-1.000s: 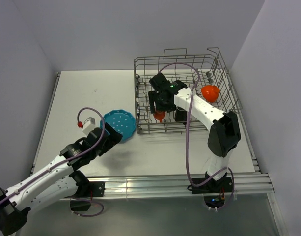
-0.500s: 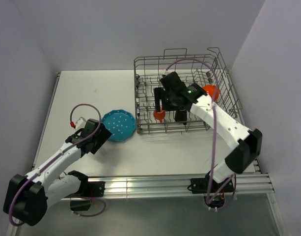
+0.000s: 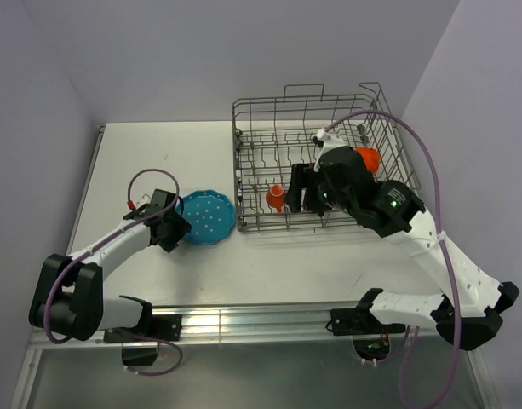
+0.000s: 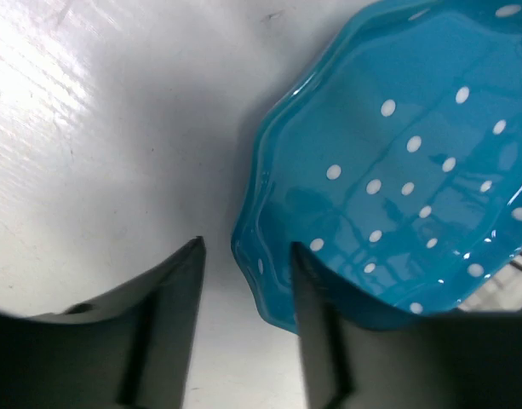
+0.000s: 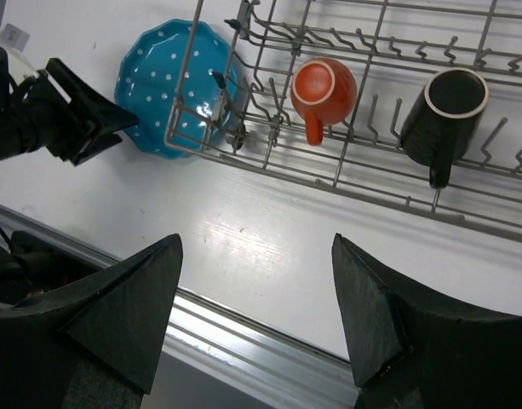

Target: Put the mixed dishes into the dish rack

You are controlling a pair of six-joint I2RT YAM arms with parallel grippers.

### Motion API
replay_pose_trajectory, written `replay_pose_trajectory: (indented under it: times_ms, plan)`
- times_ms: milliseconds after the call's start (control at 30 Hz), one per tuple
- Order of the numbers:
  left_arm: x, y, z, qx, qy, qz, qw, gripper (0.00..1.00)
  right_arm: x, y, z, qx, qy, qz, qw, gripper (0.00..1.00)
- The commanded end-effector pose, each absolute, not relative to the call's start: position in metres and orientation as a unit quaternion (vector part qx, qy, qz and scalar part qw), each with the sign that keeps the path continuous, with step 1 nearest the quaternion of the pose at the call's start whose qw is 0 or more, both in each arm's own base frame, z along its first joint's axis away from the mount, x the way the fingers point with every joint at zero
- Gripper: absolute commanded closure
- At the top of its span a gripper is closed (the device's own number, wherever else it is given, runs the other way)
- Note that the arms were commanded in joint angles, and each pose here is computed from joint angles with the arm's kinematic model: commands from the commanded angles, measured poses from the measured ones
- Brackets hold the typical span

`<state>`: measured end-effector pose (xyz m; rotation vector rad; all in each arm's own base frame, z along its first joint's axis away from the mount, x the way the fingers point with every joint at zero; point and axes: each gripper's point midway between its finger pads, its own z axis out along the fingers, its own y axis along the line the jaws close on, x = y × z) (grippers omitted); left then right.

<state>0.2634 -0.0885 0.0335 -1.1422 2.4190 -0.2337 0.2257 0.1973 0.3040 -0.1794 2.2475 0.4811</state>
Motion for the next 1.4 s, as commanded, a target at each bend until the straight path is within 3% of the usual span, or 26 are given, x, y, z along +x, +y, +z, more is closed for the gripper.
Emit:
replay_pose_trajectory:
  times_ms: [0,67,100,367,433,467,500,700,933,1133,1367]
  plan:
    - [0.276,-0.086,0.042,-0.405,0.880,-0.074,0.238,0.53,0.216,0.181,0.311,-0.058,0.885,0.186,0.423,0.22]
    - [0.276,-0.081,0.038,-0.406,0.881,-0.053,0.235,0.71,0.213,0.177,0.315,-0.055,0.882,0.187,0.429,0.22]
    - [0.276,-0.079,0.037,-0.406,0.882,-0.047,0.234,0.76,0.210,0.174,0.318,-0.054,0.879,0.190,0.433,0.22]
    - [0.262,-0.060,0.027,-0.413,0.881,0.007,0.232,0.82,0.202,0.165,0.328,-0.049,0.873,0.198,0.443,0.22]
    - [0.260,-0.056,0.024,-0.410,0.882,0.019,0.230,0.87,0.202,0.166,0.326,-0.051,0.874,0.199,0.441,0.23]
    - [0.260,-0.055,0.023,-0.409,0.882,0.022,0.231,0.98,0.201,0.166,0.325,-0.051,0.874,0.199,0.441,0.23]
    - [0.260,-0.055,0.022,-0.407,0.884,0.023,0.229,1.00,0.201,0.167,0.323,-0.051,0.875,0.200,0.439,0.23]
    - [0.265,-0.067,0.029,-0.389,0.891,-0.015,0.234,1.00,0.201,0.194,0.309,-0.077,0.875,0.240,0.413,0.23]
    - [0.271,-0.068,0.096,-0.369,0.880,-0.058,0.294,1.00,0.198,0.247,0.300,-0.106,0.869,0.330,0.353,0.26]
    - [0.261,-0.070,0.140,-0.358,0.868,-0.100,0.328,1.00,0.197,0.284,0.301,-0.063,0.850,0.417,0.317,0.28]
    - [0.240,-0.081,0.148,-0.345,0.868,-0.153,0.322,1.00,0.176,0.322,0.299,0.041,0.806,0.526,0.269,0.29]
